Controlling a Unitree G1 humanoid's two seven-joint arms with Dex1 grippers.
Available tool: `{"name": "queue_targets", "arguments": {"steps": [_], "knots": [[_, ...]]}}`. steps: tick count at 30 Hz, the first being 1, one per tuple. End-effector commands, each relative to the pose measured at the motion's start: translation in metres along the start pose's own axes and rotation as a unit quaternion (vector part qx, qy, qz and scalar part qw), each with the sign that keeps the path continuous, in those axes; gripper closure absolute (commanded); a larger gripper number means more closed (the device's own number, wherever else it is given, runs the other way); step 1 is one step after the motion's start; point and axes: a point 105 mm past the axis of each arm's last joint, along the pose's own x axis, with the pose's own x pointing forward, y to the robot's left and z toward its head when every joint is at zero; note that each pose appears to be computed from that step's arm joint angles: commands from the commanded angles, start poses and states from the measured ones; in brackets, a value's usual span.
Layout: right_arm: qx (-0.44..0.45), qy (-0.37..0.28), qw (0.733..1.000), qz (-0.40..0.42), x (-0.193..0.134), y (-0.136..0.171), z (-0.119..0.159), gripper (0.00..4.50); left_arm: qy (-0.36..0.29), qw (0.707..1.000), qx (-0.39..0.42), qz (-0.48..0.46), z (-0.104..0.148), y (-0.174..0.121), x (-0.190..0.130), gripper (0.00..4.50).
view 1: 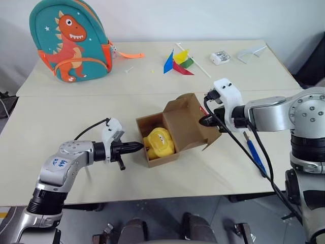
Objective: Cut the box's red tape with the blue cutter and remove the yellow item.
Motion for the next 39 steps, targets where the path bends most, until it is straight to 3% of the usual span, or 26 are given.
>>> {"name": "queue_targets", "arguments": {"steps": [1,7,13,17,21,25,26,28,32,36,39], "knots": [[-0.007,-0.010,1.000,0.013,-0.006,0.004,0.001,4.02,-0.026,0.999,0.023,-0.002,0.013,-0.002,0.000,4.50],[0.010,-0.026,0.999,0.038,-0.014,0.004,0.004,2.13,-0.031,0.999,0.030,0.003,0.016,0.000,0.000,4.50],[0.008,-0.069,0.996,0.064,-0.043,-0.003,0.009,0.13,-0.027,0.999,0.029,0.017,0.013,0.004,-0.006,4.50],[0.000,-0.168,0.982,0.087,-0.069,-0.010,0.025,0.06,-0.030,0.999,0.028,0.022,0.011,0.007,-0.014,4.50],[-0.020,-0.219,0.970,0.100,-0.081,-0.018,0.025,0.06,-0.040,0.999,0.026,0.025,0.007,0.011,-0.025,4.50],[-0.060,-0.299,0.939,0.159,-0.097,-0.012,0.024,0.06,-0.071,0.997,0.034,0.019,0.003,0.014,-0.045,4.50],[-0.089,-0.333,0.921,0.180,-0.104,-0.009,0.022,0.02,-0.086,0.995,0.041,0.031,0.000,0.019,-0.059,4.32],[-0.158,-0.311,0.915,0.204,-0.102,-0.004,0.000,0.00,-0.090,0.993,0.040,0.059,-0.014,0.028,-0.093,3.95],[-0.204,-0.373,0.879,0.218,-0.106,-0.008,-0.018,0.00,-0.005,0.991,0.091,0.097,-0.031,0.039,-0.155,2.73],[-0.280,-0.358,0.862,0.224,-0.100,-0.001,-0.043,0.00,0.007,0.990,0.095,0.104,-0.023,0.043,-0.179,1.56],[-0.296,-0.394,0.840,0.227,-0.101,0.007,-0.050,0.00,0.017,0.989,0.120,0.080,-0.007,0.038,-0.177,0.58]]}}
